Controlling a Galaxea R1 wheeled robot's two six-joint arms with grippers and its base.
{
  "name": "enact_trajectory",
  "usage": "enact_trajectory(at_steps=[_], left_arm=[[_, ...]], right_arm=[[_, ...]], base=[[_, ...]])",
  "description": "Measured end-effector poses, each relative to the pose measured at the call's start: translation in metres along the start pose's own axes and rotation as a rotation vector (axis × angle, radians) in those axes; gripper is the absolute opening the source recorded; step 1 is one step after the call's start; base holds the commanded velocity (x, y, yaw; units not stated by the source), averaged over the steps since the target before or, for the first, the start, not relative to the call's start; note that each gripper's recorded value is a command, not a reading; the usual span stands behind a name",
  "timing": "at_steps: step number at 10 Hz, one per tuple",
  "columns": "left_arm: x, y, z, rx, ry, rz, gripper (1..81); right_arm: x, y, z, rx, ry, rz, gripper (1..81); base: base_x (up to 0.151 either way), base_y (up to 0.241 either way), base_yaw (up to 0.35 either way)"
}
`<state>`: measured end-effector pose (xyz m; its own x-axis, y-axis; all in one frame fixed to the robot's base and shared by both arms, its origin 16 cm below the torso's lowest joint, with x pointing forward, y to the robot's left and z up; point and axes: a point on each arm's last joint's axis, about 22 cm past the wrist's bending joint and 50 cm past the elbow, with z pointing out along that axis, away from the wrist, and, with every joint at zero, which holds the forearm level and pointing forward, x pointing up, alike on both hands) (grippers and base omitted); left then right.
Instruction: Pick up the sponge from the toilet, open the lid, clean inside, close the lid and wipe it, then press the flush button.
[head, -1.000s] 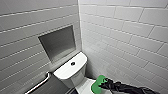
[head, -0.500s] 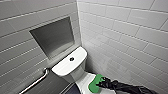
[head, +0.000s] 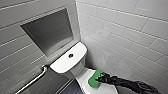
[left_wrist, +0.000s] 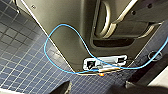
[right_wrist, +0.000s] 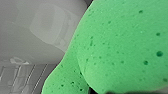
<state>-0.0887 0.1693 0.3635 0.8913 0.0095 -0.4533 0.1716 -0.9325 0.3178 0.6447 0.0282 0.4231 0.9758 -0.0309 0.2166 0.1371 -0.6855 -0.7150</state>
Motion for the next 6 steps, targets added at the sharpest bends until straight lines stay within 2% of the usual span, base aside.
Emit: enact_trajectory(at_steps=[2,4,6], left_arm=[[0.0,0.0,0.0,0.0,0.0,0.0,81.1],[-0.009,0.0,0.001,0.0,-0.02,-0.009,81.1],[-0.034,0.0,0.002,0.0,-0.077,-0.031,81.1]], right_arm=[[0.027,0.009,-0.004,-0.04,0.041,-0.007,1.0],[0.01,0.028,0.003,-0.065,0.024,0.019,1.0],[-0.012,0.044,0.025,-0.06,-0.012,0.054,1.0]], base=[[0.0,0.0,0.0],[0.0,0.0,0.0],[0.0,0.0,0.0]])
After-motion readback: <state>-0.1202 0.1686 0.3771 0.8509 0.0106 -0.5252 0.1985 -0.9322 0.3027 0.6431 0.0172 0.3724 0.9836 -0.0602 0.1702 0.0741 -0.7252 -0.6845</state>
